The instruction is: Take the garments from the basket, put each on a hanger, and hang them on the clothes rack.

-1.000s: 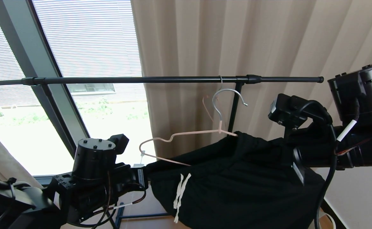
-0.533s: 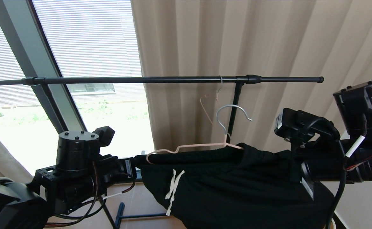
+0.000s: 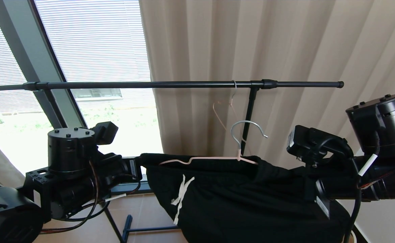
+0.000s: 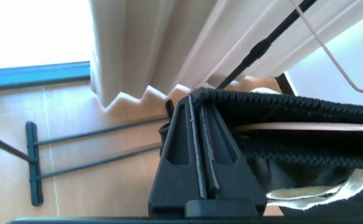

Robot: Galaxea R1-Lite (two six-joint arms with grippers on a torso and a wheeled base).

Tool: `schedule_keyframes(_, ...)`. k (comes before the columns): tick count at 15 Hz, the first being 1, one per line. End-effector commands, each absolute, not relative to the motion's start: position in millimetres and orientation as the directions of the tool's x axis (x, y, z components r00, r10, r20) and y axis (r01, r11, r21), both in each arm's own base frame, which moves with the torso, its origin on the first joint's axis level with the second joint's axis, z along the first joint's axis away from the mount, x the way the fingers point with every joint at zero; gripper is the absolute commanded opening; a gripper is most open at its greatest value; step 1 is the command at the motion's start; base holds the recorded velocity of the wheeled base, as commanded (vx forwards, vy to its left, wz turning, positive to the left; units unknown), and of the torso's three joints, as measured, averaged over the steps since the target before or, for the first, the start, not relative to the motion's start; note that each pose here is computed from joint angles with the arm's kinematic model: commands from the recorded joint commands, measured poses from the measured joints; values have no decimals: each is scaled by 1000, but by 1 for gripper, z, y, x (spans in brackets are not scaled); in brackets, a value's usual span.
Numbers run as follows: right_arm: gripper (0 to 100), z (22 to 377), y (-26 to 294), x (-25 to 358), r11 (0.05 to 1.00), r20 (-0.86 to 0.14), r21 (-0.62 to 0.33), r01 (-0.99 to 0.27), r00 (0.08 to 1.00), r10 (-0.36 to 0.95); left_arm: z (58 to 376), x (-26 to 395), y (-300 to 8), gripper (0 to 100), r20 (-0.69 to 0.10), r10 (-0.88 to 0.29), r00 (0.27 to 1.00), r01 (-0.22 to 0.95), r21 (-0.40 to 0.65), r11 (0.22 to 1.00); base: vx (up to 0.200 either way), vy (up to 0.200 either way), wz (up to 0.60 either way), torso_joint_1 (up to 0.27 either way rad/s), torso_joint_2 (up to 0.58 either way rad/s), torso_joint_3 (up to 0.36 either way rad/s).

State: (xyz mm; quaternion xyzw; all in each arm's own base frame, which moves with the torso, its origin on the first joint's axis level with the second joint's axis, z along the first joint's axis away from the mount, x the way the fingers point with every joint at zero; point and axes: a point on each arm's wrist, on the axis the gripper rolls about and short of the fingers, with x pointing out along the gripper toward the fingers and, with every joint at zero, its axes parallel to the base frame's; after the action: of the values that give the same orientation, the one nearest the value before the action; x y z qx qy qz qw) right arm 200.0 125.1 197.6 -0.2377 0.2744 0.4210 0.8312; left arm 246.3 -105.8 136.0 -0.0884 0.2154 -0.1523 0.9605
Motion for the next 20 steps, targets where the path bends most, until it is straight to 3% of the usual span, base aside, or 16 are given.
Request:
schedule_keyframes(1,0,188,128,204,531,-668,-157,-833,485,565,150,243,-106,0,-338,-343,876,279,-224,934,0,0,0,0,0,0)
schedule_keyframes(7,0,163,135,218,569,-648,-206,-796,547,530,161,241,-116,0,-318,-376,871,362,-103,926,0,0,0,0,0,0)
schedule_keyframes(13,0,142,140,226,605,-592,-219,-766,597,541,181,238,-138,0,-394,-424,816,431,-75,899,0,0,0,0,0,0)
schedule_keyframes(20,0,134,156,229,649,-578,-164,-743,606,547,194,225,-161,0,-401,-498,769,515,-71,854,0,0,0,0,0,0)
